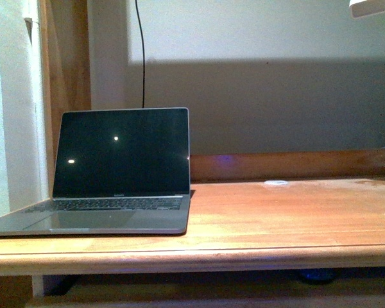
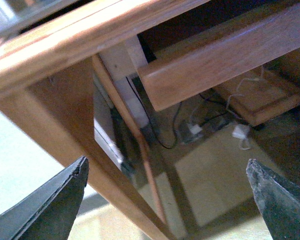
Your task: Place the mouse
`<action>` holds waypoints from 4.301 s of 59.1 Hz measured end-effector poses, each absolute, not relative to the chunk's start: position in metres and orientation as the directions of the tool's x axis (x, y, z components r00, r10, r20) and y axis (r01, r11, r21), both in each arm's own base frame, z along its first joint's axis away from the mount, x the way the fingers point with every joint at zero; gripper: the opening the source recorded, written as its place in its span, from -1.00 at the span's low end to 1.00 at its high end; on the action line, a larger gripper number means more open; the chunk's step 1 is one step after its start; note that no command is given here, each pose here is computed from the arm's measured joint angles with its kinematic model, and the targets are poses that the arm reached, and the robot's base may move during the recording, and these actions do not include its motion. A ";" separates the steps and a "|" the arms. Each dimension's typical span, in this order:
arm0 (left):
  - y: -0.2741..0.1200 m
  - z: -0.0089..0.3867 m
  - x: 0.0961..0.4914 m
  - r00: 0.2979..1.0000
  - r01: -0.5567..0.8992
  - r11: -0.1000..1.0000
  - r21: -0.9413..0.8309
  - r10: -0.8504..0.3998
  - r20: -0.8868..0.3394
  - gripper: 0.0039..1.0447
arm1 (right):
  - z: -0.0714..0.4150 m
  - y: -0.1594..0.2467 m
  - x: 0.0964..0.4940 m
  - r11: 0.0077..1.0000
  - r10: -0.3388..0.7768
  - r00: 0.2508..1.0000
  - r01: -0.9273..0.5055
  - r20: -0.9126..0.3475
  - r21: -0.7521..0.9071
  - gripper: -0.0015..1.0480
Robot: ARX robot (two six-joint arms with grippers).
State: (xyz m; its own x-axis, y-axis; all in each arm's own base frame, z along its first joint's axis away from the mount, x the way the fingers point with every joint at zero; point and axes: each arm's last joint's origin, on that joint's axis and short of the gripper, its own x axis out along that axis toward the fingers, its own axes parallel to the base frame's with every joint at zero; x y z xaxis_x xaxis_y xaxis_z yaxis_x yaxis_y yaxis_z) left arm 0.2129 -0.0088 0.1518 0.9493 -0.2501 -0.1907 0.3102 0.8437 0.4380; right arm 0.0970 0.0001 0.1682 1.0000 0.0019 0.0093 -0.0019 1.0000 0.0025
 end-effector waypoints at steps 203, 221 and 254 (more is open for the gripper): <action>0.000 0.166 0.097 1.000 0.005 1.000 -0.011 -0.005 0.001 -0.95 | 0.245 0.069 0.136 0.958 0.283 0.945 -0.286 -0.163 0.004 0.86; 0.000 0.166 0.097 1.000 0.005 1.000 -0.011 -0.005 0.001 -0.26 | 0.222 0.109 0.177 0.946 0.266 0.911 -0.310 -0.315 -0.097 0.86; 0.000 0.166 0.097 1.000 0.005 1.000 -0.010 -0.005 0.001 0.86 | 0.200 0.105 0.225 0.959 0.026 0.876 -0.158 -0.482 -0.235 0.86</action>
